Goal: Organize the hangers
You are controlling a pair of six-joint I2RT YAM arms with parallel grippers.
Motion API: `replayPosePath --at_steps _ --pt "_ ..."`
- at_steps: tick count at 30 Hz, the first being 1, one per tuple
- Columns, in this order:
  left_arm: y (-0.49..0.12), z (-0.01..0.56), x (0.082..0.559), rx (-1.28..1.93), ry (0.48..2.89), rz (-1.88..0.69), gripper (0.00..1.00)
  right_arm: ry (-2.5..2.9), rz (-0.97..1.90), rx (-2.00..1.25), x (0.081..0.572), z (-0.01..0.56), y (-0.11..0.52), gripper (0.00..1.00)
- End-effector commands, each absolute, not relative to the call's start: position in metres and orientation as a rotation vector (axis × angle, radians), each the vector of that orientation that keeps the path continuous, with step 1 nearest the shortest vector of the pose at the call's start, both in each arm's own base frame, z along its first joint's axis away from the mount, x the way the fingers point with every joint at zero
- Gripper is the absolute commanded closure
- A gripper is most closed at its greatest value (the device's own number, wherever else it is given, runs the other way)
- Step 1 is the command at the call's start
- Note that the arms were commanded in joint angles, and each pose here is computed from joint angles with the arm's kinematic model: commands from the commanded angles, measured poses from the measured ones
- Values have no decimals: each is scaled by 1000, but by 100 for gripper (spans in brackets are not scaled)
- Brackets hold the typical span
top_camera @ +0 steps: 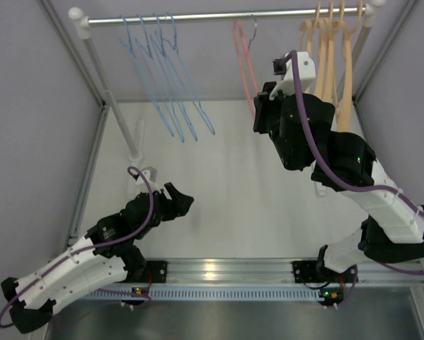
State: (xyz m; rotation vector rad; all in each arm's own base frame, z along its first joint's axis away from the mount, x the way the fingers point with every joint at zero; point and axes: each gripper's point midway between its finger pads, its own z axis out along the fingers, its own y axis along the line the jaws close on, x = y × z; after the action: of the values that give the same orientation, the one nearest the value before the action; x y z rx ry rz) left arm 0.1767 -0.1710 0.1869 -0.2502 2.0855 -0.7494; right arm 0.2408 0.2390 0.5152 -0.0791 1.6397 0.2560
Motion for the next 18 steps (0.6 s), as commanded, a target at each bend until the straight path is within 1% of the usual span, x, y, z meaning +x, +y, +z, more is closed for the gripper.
replayPosePath --at_steps 1,5,13,18 --pt "-170 197 178 -241 2062 -752 29 1532 299 -101 249 558 239 100" --pt "-169 199 179 -237 2061 -743 29 1506 290 -89 262 568 237 100" --pt "-168 201 179 -233 2063 -737 29 1499 274 -78 295 563 246 100" --pt "-167 203 178 -234 2062 -735 29 1503 276 -78 306 559 248 100"
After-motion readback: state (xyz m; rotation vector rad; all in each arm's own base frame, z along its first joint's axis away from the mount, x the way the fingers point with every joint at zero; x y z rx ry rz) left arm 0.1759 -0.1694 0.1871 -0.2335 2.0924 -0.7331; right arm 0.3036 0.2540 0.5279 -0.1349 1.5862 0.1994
